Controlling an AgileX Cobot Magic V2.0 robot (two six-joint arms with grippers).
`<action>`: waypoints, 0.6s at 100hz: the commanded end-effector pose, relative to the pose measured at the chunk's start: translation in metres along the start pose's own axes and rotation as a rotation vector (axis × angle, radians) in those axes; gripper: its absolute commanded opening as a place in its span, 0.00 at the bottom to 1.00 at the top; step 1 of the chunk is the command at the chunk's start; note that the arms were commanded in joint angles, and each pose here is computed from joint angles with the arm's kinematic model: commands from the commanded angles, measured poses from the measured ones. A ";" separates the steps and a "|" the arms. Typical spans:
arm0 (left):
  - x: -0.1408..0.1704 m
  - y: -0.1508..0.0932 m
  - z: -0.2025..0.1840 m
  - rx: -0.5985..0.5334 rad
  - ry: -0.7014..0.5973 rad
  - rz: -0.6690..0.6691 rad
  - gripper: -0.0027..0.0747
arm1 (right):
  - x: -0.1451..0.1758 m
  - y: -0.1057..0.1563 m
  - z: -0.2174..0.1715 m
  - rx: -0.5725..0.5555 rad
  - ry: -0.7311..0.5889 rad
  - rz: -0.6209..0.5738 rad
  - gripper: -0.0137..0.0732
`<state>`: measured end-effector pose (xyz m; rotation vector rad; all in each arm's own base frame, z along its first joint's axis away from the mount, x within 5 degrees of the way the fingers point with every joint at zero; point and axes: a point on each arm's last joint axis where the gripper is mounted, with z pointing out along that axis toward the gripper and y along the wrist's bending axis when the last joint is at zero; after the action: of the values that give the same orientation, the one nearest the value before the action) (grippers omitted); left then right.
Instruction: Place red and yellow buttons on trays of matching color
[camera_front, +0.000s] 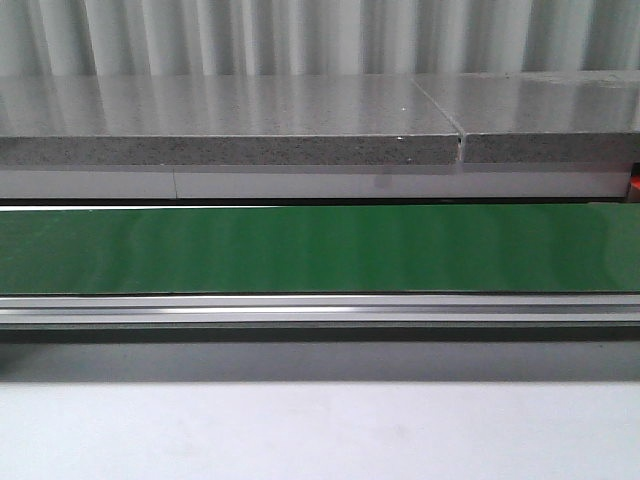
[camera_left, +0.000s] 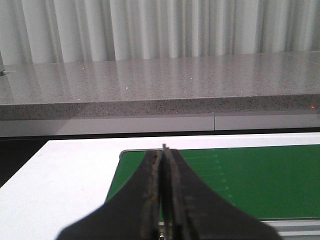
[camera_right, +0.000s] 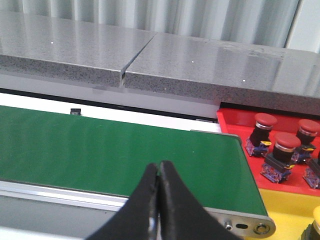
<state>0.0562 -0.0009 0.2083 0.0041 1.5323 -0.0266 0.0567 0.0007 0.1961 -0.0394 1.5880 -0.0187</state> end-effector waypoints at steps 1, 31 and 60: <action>0.007 0.000 -0.002 0.005 -0.063 -0.018 0.01 | -0.010 0.000 -0.002 0.003 -0.103 -0.013 0.08; 0.007 -0.001 -0.002 0.012 -0.062 -0.025 0.01 | -0.010 0.000 -0.002 0.003 -0.103 -0.013 0.08; 0.007 -0.003 -0.002 0.056 -0.061 -0.029 0.01 | -0.010 0.000 -0.002 0.003 -0.103 -0.013 0.08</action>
<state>0.0561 -0.0031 0.2081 0.0278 1.5343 -0.0637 0.0567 0.0007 0.1961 -0.0394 1.5880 -0.0187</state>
